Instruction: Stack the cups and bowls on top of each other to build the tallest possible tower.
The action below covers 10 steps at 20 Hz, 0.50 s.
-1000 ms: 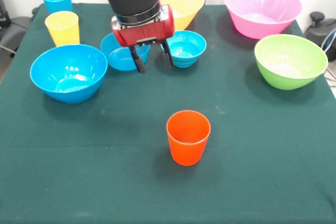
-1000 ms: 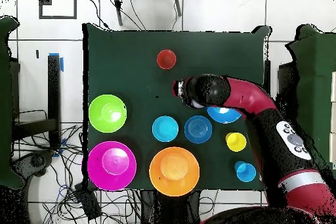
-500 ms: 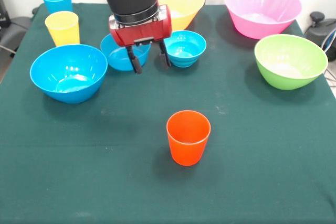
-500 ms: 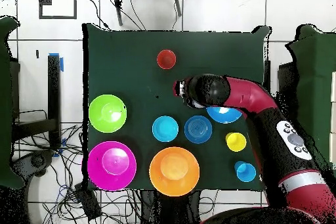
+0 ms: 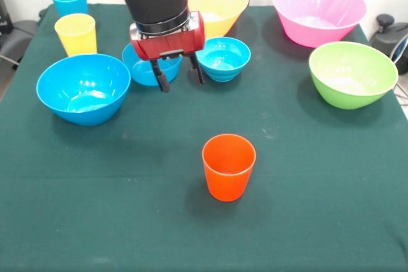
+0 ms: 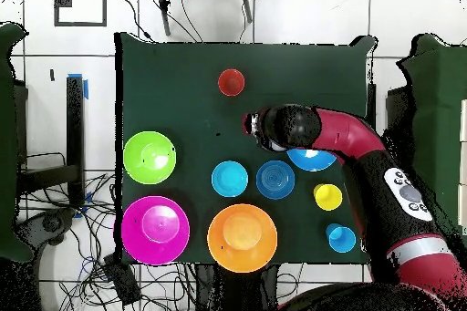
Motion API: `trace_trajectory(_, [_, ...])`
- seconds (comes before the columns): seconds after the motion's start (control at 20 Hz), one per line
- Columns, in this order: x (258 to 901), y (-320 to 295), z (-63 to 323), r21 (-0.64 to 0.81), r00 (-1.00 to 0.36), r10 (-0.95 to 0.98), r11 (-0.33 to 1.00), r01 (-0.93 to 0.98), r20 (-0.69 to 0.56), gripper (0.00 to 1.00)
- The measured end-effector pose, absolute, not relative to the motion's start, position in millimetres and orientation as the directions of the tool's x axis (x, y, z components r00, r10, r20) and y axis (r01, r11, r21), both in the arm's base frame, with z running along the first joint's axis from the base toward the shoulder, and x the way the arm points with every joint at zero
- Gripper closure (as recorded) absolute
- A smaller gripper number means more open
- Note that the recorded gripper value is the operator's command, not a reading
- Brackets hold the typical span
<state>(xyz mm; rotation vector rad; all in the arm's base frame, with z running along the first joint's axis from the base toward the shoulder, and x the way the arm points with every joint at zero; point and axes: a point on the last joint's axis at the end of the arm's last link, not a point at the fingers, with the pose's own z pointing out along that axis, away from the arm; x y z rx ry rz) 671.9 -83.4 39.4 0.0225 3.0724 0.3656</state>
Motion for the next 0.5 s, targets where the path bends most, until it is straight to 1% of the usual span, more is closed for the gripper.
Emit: trace_trajectory(0.5, [671, -101, 25, 0.249, -0.998, 0.058, 0.967, 0.047, -0.037, 0.00])
